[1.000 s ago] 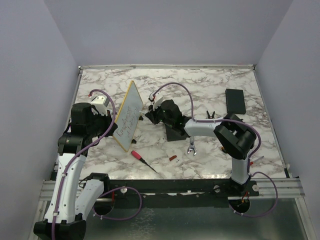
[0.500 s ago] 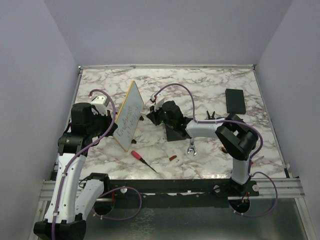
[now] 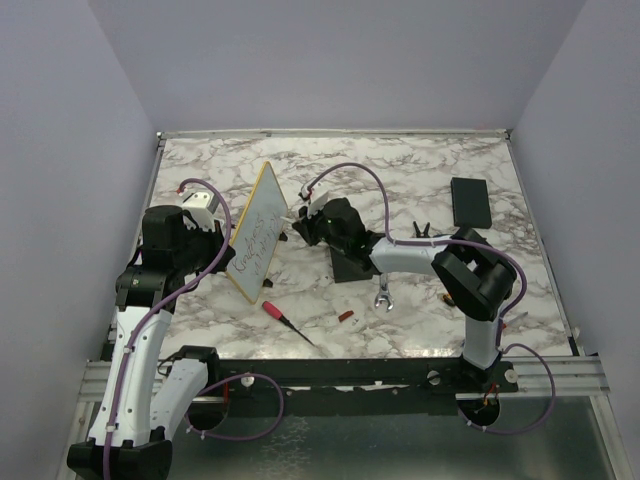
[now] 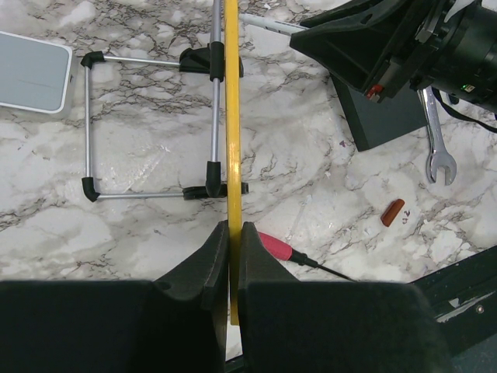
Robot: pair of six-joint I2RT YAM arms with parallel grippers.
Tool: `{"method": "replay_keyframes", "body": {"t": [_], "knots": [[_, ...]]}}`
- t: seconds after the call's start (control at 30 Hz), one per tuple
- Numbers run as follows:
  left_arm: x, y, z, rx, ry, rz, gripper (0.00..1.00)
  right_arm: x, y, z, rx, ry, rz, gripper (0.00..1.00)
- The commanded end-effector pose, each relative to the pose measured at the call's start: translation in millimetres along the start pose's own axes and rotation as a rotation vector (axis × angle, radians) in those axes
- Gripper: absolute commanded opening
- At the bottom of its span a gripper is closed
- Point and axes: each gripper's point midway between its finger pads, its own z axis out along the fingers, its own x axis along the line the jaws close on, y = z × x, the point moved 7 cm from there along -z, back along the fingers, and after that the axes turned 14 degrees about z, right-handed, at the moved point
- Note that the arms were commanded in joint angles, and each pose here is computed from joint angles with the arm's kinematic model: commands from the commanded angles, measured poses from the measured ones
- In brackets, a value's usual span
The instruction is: Write a sentence on the whiteboard
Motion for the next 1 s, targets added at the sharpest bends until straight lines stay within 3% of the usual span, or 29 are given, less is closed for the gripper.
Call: {"method": "replay_keyframes", "body": {"t": [0.0,0.97], "knots": [[-4.9,-2.5,-1.1,0.002,-0.034,0.01,0.0,3.9,17.6,4.2,-0.047,0.0,-0.018,0.01],[-5.3,-2.0,-1.7,-0.003,-0.036,0.014,0.0,-5.2,-18.6,13.2,0.048,-0.006,0.005,0.01]]}}
